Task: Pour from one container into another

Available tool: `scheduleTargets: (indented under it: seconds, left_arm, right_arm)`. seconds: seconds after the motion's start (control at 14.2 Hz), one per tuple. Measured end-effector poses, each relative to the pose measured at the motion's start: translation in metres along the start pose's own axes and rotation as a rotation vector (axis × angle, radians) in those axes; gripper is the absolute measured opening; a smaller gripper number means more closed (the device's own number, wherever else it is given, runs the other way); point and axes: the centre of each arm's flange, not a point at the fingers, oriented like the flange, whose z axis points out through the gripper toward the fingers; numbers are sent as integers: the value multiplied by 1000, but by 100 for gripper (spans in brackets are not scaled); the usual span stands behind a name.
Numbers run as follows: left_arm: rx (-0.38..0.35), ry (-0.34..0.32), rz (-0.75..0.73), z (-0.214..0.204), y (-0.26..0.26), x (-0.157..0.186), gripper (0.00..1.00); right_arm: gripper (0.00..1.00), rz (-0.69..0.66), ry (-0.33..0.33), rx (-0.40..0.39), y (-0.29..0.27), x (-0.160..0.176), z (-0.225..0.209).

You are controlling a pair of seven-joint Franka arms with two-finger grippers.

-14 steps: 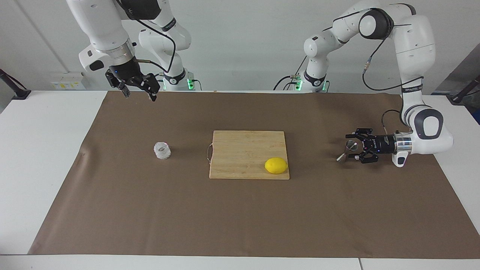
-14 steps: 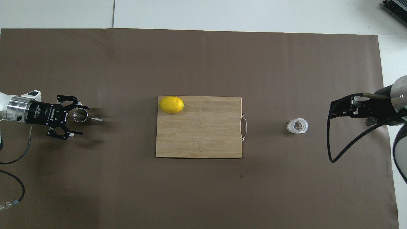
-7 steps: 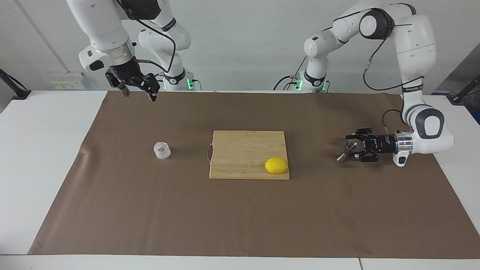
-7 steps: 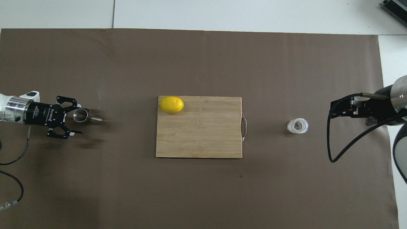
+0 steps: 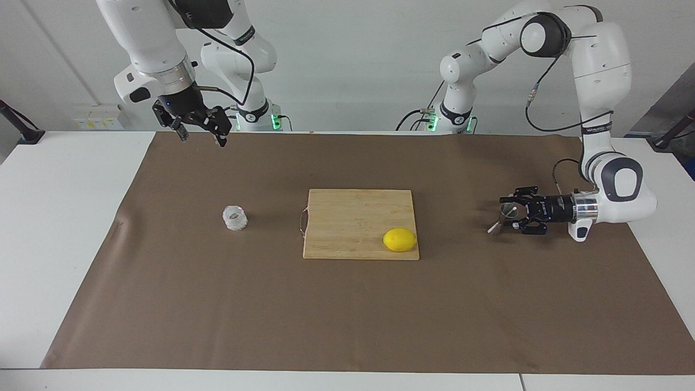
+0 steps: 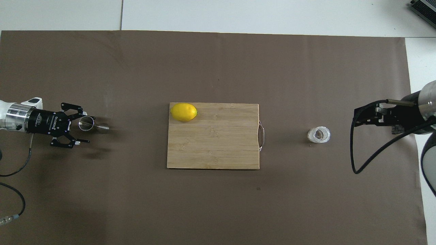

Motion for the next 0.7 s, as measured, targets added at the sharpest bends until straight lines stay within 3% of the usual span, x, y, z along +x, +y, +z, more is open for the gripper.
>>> scheduleTargets:
  seconds: [0.21, 0.28, 0.35, 0.56, 0.7]
  left_arm:
    - [-6, -5, -5, -3, -2, 3, 76]
    - [-10, -7, -7, -5, -3, 4, 70]
    - [-12, -8, -7, -7, -4, 5, 70]
    - [-11, -26, 10, -5, -5, 7, 45]
    - [-18, -37, 12, -7, -6, 11, 44]
  right_arm:
    - [100, 0, 0, 0, 0, 0, 0]
    - [100, 0, 0, 0, 0, 0, 0]
    - [100, 0, 0, 0, 0, 0, 0]
    - [100, 0, 0, 0, 0, 0, 0]
    - [100, 0, 0, 0, 0, 0, 0]
